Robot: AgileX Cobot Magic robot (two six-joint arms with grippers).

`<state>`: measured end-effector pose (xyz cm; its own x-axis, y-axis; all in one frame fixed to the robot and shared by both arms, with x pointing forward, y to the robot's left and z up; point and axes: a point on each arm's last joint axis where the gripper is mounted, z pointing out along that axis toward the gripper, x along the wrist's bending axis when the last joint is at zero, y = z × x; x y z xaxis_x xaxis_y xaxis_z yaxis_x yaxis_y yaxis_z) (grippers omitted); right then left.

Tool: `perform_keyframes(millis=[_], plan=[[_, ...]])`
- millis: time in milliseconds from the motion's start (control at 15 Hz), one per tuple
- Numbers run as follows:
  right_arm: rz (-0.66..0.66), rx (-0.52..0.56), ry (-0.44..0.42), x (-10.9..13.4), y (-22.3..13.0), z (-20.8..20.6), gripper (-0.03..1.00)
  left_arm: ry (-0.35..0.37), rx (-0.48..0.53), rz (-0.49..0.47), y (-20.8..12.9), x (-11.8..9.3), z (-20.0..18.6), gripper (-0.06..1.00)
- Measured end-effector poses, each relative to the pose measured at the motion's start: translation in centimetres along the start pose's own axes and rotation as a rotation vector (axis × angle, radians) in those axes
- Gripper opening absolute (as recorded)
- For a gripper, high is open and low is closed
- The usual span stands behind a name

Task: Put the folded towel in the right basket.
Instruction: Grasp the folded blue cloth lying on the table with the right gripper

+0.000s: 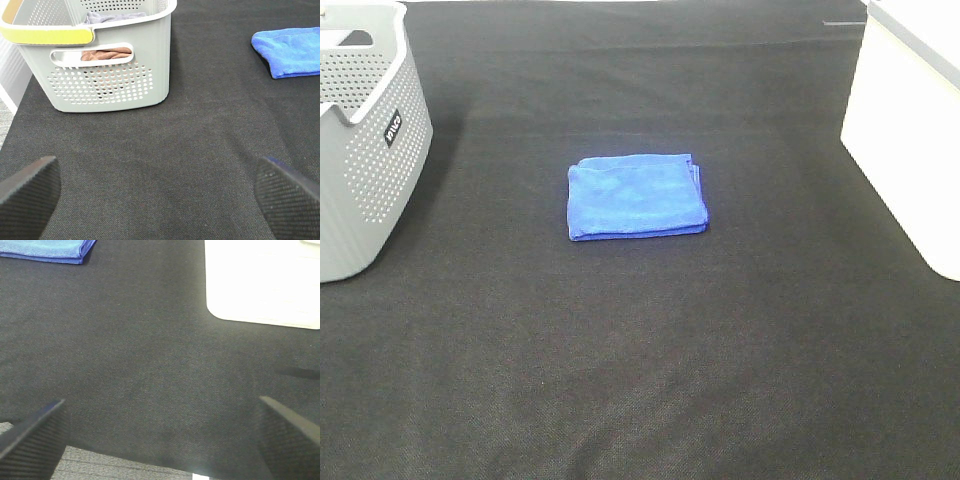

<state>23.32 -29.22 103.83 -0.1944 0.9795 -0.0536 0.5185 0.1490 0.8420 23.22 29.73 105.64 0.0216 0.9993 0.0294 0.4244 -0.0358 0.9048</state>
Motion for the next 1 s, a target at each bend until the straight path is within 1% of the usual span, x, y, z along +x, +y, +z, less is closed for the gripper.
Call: perform_keyframes(millis=[1000], plan=[[0.023, -0.025, 0.015, 0.13, 0.23, -0.01, 0.96, -0.002, 0.000, -0.001, 0.00, -0.02, 0.00, 0.98]])
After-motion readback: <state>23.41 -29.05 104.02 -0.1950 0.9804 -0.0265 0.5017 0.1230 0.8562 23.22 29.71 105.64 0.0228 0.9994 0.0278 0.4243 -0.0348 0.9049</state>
